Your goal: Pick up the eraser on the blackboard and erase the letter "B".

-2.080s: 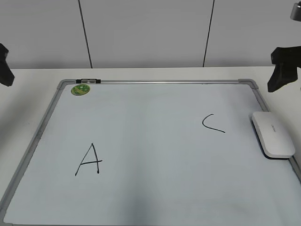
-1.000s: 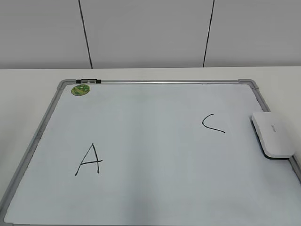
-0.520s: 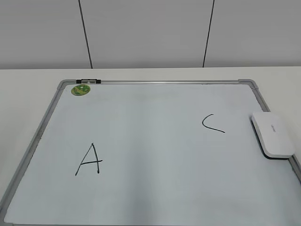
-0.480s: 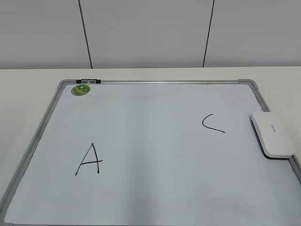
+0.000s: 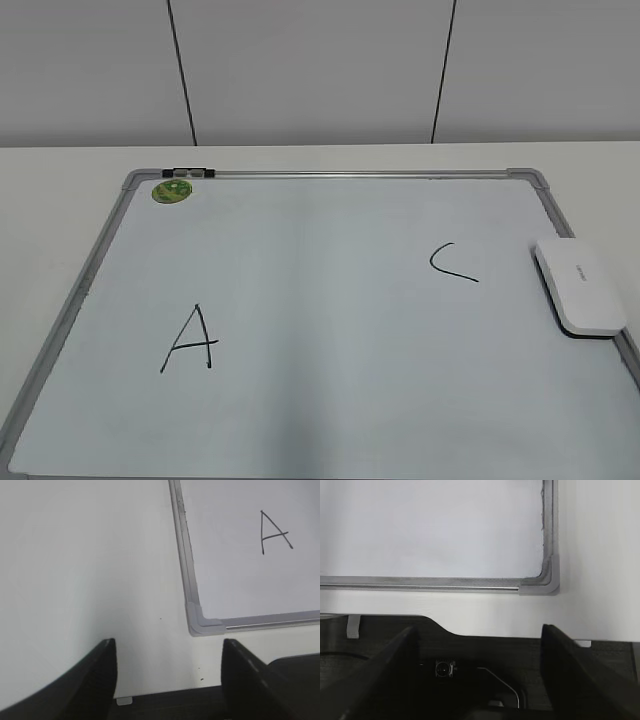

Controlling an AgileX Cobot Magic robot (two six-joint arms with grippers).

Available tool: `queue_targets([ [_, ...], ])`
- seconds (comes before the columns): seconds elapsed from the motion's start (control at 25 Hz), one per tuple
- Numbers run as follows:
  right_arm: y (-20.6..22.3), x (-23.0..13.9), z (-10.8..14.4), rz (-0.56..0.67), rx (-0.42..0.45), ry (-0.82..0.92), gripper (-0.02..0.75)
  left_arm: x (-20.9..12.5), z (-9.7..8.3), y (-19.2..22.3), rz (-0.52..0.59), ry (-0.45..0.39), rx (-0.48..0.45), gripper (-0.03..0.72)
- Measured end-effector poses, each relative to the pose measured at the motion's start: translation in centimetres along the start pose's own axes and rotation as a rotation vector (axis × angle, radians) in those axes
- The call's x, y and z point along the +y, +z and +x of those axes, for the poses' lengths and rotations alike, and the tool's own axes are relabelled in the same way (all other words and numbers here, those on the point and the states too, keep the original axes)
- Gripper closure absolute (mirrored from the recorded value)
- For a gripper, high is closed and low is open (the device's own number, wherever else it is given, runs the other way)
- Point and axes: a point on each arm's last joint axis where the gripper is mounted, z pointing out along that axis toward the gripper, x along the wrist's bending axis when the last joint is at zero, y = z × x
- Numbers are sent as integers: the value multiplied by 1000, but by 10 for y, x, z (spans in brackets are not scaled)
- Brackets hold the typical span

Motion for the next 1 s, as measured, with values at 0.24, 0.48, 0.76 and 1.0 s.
queue_targets([
  [0.24,-17,-21,-2,-151,-7,-30,184,-22,3,-10,-79,1,-16,209],
  [0.48,-23,-29,-7,-209,-62,-127,184,-29,4,-15,-128,0,-17,211],
  [0.76,-19,-23,-7,-274,-67,-137,184,-24,4,-11,-187,4,-16,227],
  [1.0,-15,-22,-8,-281,-70,-137,184,-23,3,-6,-210,7,-19,230],
])
